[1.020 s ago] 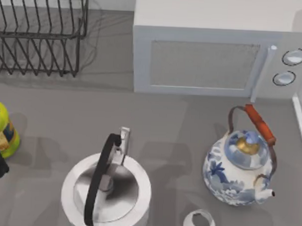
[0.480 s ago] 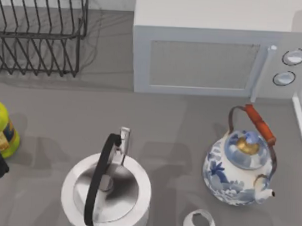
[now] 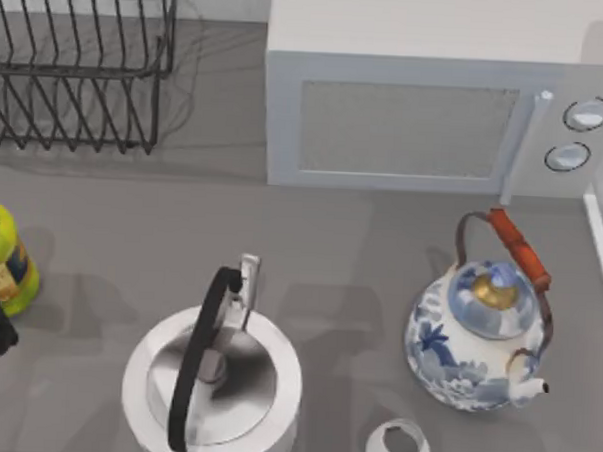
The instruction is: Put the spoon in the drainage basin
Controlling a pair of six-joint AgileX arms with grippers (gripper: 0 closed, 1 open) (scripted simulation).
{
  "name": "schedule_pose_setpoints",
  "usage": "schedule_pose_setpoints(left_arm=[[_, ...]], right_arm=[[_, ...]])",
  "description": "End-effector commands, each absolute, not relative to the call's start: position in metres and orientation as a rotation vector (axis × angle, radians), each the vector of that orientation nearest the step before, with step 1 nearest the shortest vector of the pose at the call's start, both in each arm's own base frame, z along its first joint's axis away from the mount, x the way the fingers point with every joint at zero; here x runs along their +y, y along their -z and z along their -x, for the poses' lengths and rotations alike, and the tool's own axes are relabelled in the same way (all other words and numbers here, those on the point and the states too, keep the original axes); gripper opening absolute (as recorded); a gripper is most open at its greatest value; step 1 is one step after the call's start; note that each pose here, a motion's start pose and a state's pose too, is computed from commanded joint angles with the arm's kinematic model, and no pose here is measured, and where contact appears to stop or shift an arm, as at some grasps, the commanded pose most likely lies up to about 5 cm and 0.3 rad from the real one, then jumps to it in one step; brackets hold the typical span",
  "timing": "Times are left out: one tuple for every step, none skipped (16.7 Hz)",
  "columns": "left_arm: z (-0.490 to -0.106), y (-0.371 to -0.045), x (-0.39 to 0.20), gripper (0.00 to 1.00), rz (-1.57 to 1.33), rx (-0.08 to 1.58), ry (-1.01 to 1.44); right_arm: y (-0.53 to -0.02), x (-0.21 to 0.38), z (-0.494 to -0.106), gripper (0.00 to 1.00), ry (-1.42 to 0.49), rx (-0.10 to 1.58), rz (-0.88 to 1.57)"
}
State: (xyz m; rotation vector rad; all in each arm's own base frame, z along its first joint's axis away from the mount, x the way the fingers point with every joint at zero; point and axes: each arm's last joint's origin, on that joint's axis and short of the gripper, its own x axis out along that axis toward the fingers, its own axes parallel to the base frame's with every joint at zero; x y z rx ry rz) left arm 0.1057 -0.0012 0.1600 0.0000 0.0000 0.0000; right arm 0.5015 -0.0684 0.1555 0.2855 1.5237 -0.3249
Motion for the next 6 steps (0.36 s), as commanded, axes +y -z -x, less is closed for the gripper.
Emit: schedule_pose_setpoints(left_arm=[[-0.1057,-0.16,-0.0012,1.0,0.0,0.0,0.0],[-0.1057,-0.16,-0.0012,1.0,0.0,0.0,0.0],[-0.1057,-0.16,-0.0012,1.0,0.0,0.0,0.0],[-0.1057,-0.16,-0.0012,1.0,0.0,0.0,0.0],[-0.1057,-0.16,-0.0012,1.0,0.0,0.0,0.0],[-0.1057,-0.16,-0.0012,1.0,0.0,0.0,0.0]], right_arm=[[-0.1555,-0.0684,-0.5015,1.0,0.325,1.524,-0.286],[-0.1555,-0.0684,-0.5015,1.0,0.325,1.524,-0.286],[-0.1555,-0.0684,-0.5015,1.0,0.325,1.524,-0.286],[-0.1555,-0.0684,-0.5015,1.0,0.325,1.524,-0.286],[-0.1555,-0.0684,-0.5015,1.0,0.325,1.524,-0.286],[-0.1555,-0.0684,-0.5015,1.0,0.325,1.524,-0.286]])
